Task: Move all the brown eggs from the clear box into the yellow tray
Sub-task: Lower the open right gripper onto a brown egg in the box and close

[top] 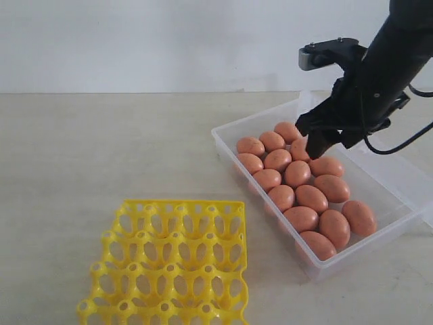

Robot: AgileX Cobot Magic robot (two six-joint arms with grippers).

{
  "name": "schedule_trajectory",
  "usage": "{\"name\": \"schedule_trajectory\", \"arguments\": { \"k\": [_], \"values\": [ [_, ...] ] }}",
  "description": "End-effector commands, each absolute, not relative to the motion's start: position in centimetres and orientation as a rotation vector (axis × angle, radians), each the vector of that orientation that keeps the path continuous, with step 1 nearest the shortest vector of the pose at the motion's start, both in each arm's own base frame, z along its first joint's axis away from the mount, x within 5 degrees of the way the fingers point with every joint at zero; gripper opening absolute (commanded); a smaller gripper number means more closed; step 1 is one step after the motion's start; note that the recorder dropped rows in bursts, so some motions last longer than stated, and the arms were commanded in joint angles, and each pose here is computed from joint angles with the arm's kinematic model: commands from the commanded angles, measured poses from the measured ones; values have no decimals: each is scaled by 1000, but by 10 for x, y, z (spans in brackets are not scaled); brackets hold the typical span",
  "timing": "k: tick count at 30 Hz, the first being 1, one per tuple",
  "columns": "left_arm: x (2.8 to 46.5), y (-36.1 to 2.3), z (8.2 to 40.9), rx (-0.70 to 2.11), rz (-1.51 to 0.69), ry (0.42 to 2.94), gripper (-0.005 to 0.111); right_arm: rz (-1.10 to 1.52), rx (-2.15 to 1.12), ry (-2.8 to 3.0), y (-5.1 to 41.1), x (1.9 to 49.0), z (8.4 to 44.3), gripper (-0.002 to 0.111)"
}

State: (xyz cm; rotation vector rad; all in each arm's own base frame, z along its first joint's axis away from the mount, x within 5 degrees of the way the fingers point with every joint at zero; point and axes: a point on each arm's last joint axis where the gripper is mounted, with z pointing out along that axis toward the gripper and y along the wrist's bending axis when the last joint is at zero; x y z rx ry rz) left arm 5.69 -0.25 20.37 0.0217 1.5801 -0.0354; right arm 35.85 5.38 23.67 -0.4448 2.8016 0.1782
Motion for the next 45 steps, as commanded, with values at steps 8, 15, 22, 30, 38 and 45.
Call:
{"name": "schedule_trajectory", "arguments": {
  "k": [8,15,22,30,38,45],
  "values": [
    [56,-2,206,11,-41,1558,4,211,-185,2617,58,403,201,66],
    [56,-2,206,11,-41,1558,4,246,33,2576,57,414,188,66],
    [56,-2,206,11,-41,1558,4,261,134,2592,55,419,171,66],
    [56,-2,206,11,-41,1560,4,260,169,2616,56,423,150,66],
    [56,-2,206,11,-41,1560,4,268,220,2574,55,427,149,64],
    [56,-2,206,11,-41,1560,4,271,242,2602,55,427,141,51]
  ]
}}
